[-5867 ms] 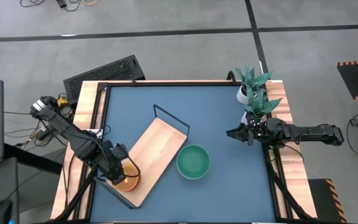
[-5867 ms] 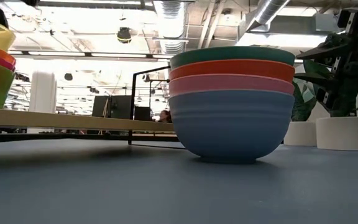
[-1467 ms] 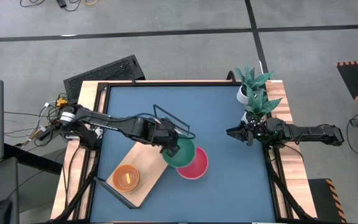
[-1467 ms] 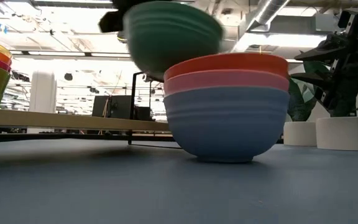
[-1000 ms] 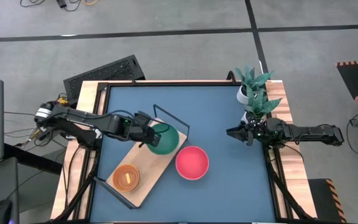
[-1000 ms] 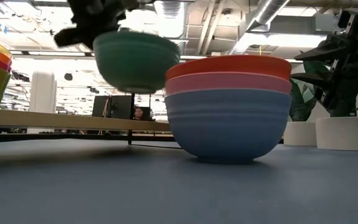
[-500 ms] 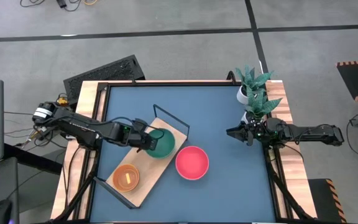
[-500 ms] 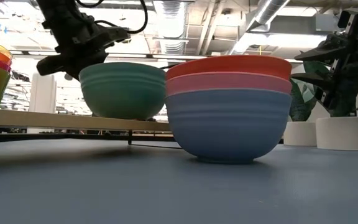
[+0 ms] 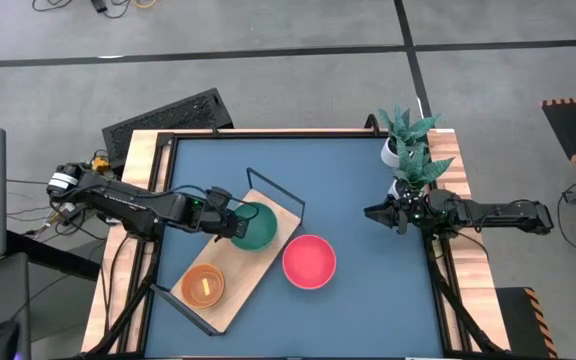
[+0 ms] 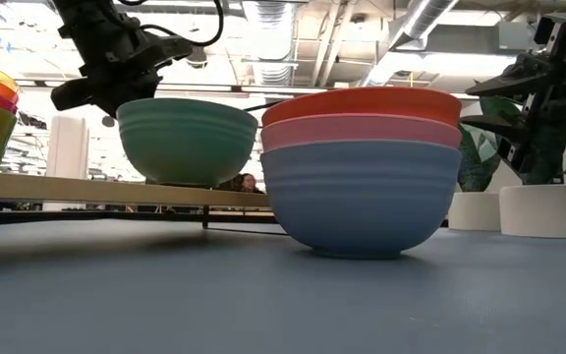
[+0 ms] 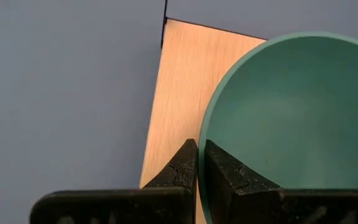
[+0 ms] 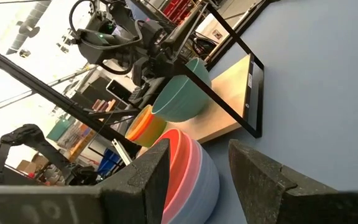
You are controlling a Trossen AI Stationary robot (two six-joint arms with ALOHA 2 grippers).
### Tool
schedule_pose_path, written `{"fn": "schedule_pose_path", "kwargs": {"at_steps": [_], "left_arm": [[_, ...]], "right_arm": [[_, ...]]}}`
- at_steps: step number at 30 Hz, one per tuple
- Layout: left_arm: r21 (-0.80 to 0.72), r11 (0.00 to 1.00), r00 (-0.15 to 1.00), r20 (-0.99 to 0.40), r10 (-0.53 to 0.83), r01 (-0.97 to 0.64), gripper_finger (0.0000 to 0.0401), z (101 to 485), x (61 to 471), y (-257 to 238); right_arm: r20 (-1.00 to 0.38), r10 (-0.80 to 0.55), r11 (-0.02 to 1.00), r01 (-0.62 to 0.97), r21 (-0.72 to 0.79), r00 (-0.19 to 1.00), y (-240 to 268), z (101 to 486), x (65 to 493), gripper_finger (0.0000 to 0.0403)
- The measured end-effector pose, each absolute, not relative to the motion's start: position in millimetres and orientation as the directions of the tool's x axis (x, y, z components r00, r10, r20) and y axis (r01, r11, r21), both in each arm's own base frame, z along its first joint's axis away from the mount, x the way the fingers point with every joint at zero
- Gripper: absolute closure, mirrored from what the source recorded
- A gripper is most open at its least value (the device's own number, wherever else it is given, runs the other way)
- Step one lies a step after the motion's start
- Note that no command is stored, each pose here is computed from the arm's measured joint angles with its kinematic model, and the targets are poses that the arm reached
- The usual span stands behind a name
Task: Place and stack bowls onto a shelf
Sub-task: Put the big dark green bowl on the shelf, then stack the big red bowl on top of the big green bowl on the shelf
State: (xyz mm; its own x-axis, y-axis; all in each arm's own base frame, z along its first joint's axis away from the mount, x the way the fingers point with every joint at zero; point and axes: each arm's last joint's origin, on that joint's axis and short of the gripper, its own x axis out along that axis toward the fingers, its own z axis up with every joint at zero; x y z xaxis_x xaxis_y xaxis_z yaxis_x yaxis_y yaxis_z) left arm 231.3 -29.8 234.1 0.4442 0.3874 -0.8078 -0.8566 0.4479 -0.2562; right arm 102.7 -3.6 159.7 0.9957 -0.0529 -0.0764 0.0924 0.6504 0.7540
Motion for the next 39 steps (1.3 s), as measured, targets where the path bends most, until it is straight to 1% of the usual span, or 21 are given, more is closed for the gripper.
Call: {"fn": "schedule_pose_path", "kwargs": {"at_steps": [5, 9, 13, 17, 21, 24, 26, 30, 34, 36, 39], "left_arm": [[-0.235, 0.474, 0.443, -0.806, 0.392, -0.848, 0.0395, 234.1, 231.2, -29.6], [-0.224, 0.500, 0.449, -0.803, 0.392, -0.837, 0.0371, 234.5, 231.8, -29.7], [-0.215, 0.512, 0.449, -0.803, 0.393, -0.832, 0.0335, 234.4, 231.8, -29.7], [-0.211, 0.532, 0.456, -0.803, 0.384, -0.820, 0.0290, 236.1, 231.8, -29.9], [-0.228, 0.570, 0.495, -0.786, 0.371, -0.790, 0.0243, 251.6, 233.8, -30.4], [-0.243, 0.585, 0.521, -0.769, 0.370, -0.773, 0.0221, 267.3, 234.0, -29.0], [-0.253, 0.602, 0.543, -0.755, 0.366, -0.757, 0.0212, 279.3, 234.2, -28.9], [-0.292, 0.666, 0.630, -0.695, 0.346, -0.687, 0.0207, 311.4, 239.2, -30.3], [-0.362, 0.735, 0.760, -0.570, 0.313, -0.574, 0.0207, 340.4, 251.1, -33.2], [-0.376, 0.764, 0.807, -0.507, 0.305, -0.524, 0.0207, 348.4, 262.4, -35.3], [-0.334, 0.802, 0.818, -0.491, 0.301, -0.495, 0.0207, 343.3, 284.9, -39.7]], "right_arm": [[-0.076, -0.053, 0.651, 0.092, 0.754, 0.996, -3.6, 159.7, 102.6, 0.0214], [-0.076, -0.053, 0.651, 0.092, 0.753, 0.996, -3.6, 159.7, 102.6, 0.0214], [-0.077, -0.053, 0.651, 0.092, 0.753, 0.996, -3.6, 159.6, 102.6, 0.0214], [-0.077, -0.053, 0.650, 0.092, 0.755, 0.996, -3.6, 159.6, 102.7, 0.0214], [-0.077, -0.053, 0.648, 0.092, 0.756, 0.996, -3.6, 159.6, 102.7, 0.0214], [-0.076, -0.052, 0.647, 0.092, 0.757, 0.996, -3.6, 159.7, 102.7, 0.0214], [-0.076, -0.052, 0.647, 0.092, 0.757, 0.996, -3.6, 159.7, 102.6, 0.0214], [-0.077, -0.053, 0.647, 0.092, 0.757, 0.996, -3.6, 159.6, 102.7, 0.0214], [-0.077, -0.053, 0.647, 0.092, 0.757, 0.996, -3.6, 159.6, 102.7, 0.0214], [-0.077, -0.053, 0.647, 0.092, 0.757, 0.996, -3.6, 159.6, 102.7, 0.0214], [-0.077, -0.053, 0.646, 0.092, 0.758, 0.996, -3.6, 159.6, 102.6, 0.0214]]}}
